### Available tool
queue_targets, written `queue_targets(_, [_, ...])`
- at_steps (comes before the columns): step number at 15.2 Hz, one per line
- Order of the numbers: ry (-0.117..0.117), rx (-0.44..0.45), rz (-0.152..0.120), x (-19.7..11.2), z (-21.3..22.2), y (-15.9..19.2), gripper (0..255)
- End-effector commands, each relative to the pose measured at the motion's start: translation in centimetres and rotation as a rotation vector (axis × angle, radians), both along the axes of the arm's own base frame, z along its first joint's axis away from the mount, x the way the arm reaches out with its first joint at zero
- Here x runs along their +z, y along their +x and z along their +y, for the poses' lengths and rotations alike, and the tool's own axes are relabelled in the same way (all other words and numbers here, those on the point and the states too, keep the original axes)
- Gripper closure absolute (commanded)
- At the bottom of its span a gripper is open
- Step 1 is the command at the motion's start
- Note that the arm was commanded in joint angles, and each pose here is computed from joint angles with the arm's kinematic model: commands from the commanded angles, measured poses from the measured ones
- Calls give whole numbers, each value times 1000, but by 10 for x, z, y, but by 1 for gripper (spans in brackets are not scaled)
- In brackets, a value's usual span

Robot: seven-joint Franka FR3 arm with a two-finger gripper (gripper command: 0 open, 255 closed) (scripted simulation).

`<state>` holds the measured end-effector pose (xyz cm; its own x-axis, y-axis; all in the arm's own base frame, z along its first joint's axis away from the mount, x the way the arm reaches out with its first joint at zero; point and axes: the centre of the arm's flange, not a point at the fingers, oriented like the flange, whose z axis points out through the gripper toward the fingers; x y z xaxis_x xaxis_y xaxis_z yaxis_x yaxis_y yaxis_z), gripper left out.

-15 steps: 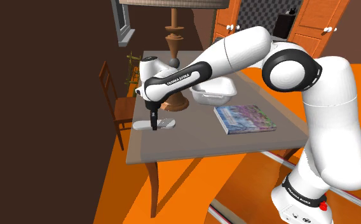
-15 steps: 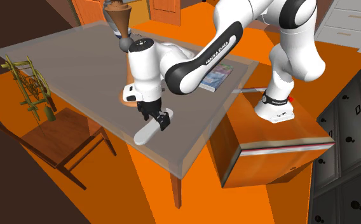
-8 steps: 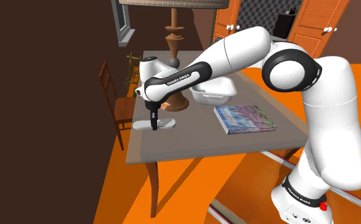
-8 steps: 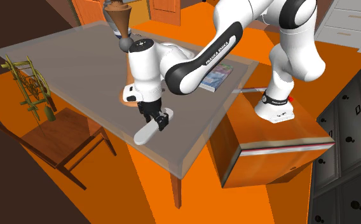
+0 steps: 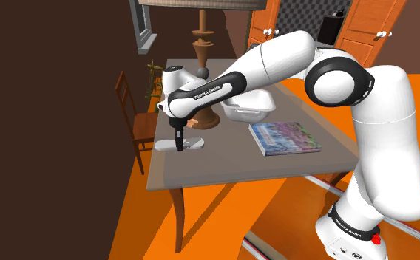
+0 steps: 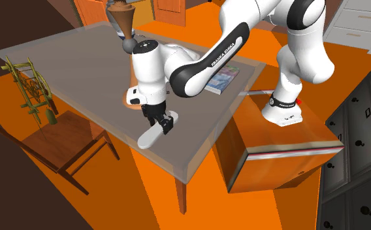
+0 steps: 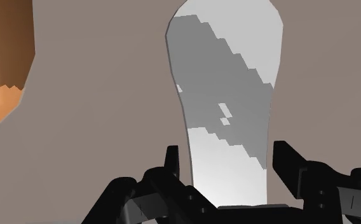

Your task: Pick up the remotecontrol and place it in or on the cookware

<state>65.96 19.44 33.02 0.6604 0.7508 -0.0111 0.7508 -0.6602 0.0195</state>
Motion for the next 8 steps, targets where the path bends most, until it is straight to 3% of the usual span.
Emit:
queue_targets(1, [0,0,0,5,0,0,255])
queue_targets(8, [0,0,0,42,0,0,255])
